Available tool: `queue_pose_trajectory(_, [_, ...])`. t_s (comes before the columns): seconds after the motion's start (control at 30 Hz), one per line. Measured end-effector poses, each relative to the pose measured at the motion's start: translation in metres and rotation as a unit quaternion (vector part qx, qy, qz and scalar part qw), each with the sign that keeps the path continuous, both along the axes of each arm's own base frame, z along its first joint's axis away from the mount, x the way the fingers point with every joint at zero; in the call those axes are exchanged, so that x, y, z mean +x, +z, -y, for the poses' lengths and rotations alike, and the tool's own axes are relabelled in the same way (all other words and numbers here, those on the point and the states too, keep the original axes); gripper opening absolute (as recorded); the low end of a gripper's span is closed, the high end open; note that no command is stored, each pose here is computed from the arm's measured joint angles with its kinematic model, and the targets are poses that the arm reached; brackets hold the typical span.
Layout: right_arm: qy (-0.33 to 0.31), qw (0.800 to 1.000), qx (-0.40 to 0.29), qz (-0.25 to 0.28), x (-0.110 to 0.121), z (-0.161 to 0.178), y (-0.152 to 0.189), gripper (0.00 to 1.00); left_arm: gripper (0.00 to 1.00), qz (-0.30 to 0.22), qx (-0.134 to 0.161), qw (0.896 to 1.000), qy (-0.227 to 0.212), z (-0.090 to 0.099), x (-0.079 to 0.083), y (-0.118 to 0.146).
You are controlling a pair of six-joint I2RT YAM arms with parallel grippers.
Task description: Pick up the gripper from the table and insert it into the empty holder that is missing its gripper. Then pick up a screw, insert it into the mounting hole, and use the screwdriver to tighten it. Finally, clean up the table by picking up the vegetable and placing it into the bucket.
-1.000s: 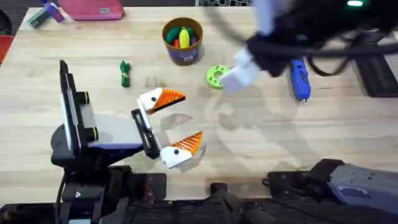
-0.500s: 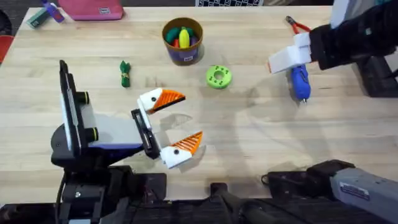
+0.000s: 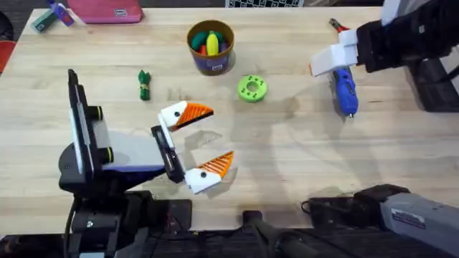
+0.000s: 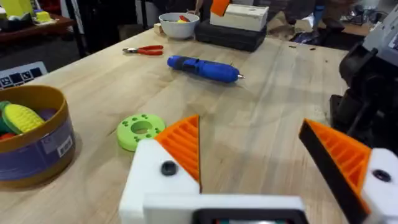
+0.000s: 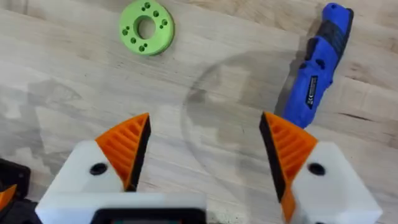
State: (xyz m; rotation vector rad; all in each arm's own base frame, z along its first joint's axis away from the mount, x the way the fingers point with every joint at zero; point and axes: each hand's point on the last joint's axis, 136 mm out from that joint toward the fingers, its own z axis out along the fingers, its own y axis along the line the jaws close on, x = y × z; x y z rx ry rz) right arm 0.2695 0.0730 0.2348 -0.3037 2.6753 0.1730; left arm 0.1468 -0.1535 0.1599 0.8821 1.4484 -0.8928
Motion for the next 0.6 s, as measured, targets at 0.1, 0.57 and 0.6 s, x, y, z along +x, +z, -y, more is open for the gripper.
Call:
queue_pose_trajectory(0.1, [0.0, 1.0, -0.001, -0.003, 0.0007, -0.0001, -0.0017, 0.994, 0.985, 0.0, 0.0, 1.0, 0.0, 0.0, 0.0001, 0.0])
queue_pose_trajectory(0.57, [-0.002, 1.0, 0.002, -0.004, 0.0006, -0.0006, -0.0017, 0.994, 0.065, 0.002, 0.001, 1.0, 0.0, 0.0, 0.0001, 0.0001])
queue_pose_trajectory(0.6, [-0.002, 1.0, 0.002, -0.004, 0.0006, -0.0005, -0.0017, 0.994, 0.025, 0.003, 0.001, 1.0, 0.0, 0.0, 0.0001, 0.0001])
